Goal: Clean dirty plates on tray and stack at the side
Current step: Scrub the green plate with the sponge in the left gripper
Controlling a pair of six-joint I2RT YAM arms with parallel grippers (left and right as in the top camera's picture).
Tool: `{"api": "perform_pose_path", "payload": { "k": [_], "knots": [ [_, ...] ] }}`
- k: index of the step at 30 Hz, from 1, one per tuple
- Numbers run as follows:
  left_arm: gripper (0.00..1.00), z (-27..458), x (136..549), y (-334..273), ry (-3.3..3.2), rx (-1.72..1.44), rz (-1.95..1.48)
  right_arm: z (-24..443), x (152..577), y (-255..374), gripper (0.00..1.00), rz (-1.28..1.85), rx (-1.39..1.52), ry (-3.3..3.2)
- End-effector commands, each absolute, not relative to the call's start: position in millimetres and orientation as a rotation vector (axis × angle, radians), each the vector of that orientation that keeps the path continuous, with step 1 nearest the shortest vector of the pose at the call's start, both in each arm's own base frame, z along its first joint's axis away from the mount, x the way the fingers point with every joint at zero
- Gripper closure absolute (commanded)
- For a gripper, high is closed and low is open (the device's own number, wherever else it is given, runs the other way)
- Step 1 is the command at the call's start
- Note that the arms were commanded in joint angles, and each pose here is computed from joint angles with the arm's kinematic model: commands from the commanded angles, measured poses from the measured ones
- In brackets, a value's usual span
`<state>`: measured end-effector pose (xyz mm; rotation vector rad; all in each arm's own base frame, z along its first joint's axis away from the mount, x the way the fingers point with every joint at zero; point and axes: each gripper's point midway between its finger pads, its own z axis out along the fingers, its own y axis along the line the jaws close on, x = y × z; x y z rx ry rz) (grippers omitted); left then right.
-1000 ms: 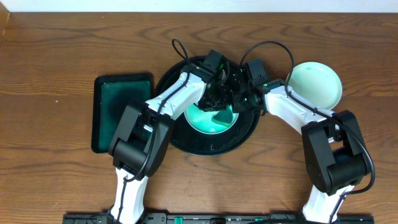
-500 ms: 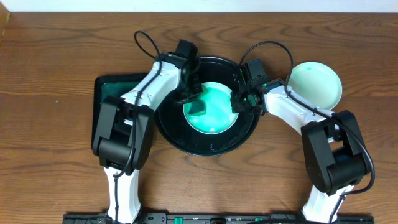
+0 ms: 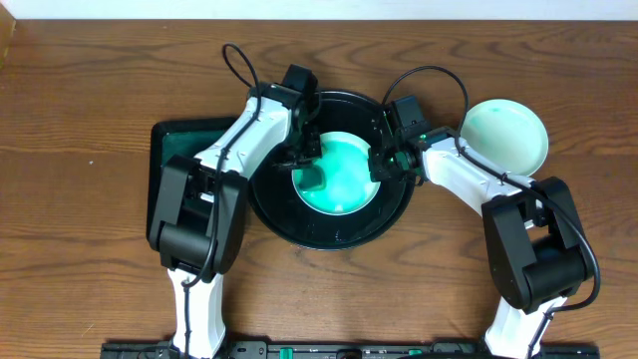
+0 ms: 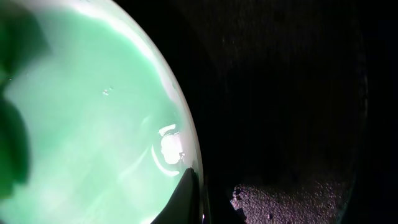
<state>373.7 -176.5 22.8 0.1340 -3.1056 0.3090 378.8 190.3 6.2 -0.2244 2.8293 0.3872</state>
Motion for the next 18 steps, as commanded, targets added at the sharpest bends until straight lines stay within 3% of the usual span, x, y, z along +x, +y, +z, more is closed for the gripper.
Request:
{"api": "perform_pose_path", "payload": {
  "k": [1, 11, 18],
  "knots": [
    [0.93, -0.7, 326.8, -213.9, -2.872, -0.016, 0.524, -14.2, 363.4, 183.6, 0.99, 0.322, -0.249, 2.904],
    [0.93, 29.8, 330.8, -269.8, -2.725, -0.072, 1.005, -14.5, 361.9, 183.1, 0.99, 0.32, -0.249, 2.91],
    [0.93, 35.1, 355.3, -246.4, -2.795, 0.06, 0.964, -13.7, 363.2, 183.7, 0.99, 0.322, -0.25, 2.904]
  ]
}}
